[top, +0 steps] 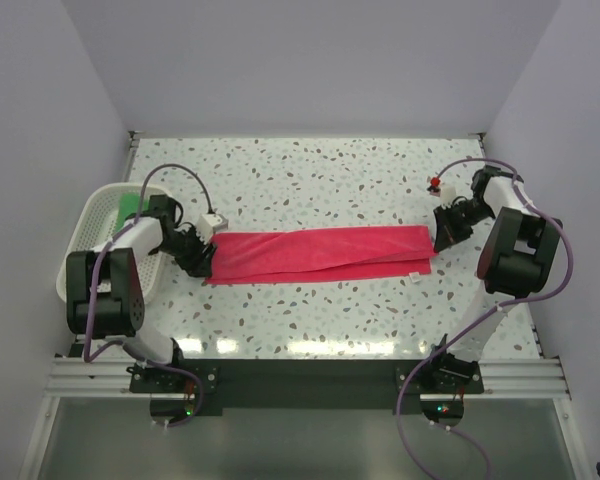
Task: Roll the towels
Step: Fold the towel
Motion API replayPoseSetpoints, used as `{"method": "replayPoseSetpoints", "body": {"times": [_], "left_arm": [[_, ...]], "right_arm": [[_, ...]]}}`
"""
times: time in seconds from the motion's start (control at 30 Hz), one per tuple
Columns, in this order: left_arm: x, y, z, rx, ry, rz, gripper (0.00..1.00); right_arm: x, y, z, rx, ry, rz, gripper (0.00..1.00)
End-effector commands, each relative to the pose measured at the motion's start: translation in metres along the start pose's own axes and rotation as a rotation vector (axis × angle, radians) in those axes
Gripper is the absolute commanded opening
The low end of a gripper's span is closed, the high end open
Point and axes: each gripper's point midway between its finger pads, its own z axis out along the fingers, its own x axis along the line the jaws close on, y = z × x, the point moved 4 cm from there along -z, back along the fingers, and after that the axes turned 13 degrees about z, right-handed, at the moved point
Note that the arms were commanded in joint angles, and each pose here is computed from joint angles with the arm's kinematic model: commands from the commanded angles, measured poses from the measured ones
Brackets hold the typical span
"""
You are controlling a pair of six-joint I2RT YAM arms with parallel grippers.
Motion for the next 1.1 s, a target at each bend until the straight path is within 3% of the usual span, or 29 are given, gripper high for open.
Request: {"method": "replayPoseSetpoints", "body": {"times": [0.0,0.2,0.43,0.73,0.87,1.0,1.07], "left_arm": [[0.0,-0.004,0.005,0.009,0.004,-0.019,0.51],[-0.008,-0.002,0.007,-0.014,-0.039,-0.017,0.42],[-0.013,0.003,0.005,-0.031,-0.068,-0.02,0.41],[-0.016,0.006,0.006,-0.042,-0.091,-0.018,0.31],[-0.014,0.003,0.011,-0.026,-0.092,-0.038,0.31],[-0.01,0.0,0.015,-0.004,-0.077,-0.053,0.39],[-0.009,-0.002,0.015,0.001,-0.073,-0.059,0.35]], "right_arm": [[0.005,0.001,-0.007,-0.013,0.013,-0.018,0.0],[0.003,0.001,-0.006,-0.01,0.007,-0.018,0.0],[0.003,0.001,-0.005,-0.011,0.009,-0.016,0.0],[0.002,0.0,-0.003,-0.01,0.009,-0.014,0.0],[0.002,0.001,-0.003,-0.012,0.011,-0.012,0.0],[0.002,0.001,-0.003,-0.011,0.012,-0.013,0.0],[0.002,0.001,-0.003,-0.013,0.009,-0.014,0.0]]}}
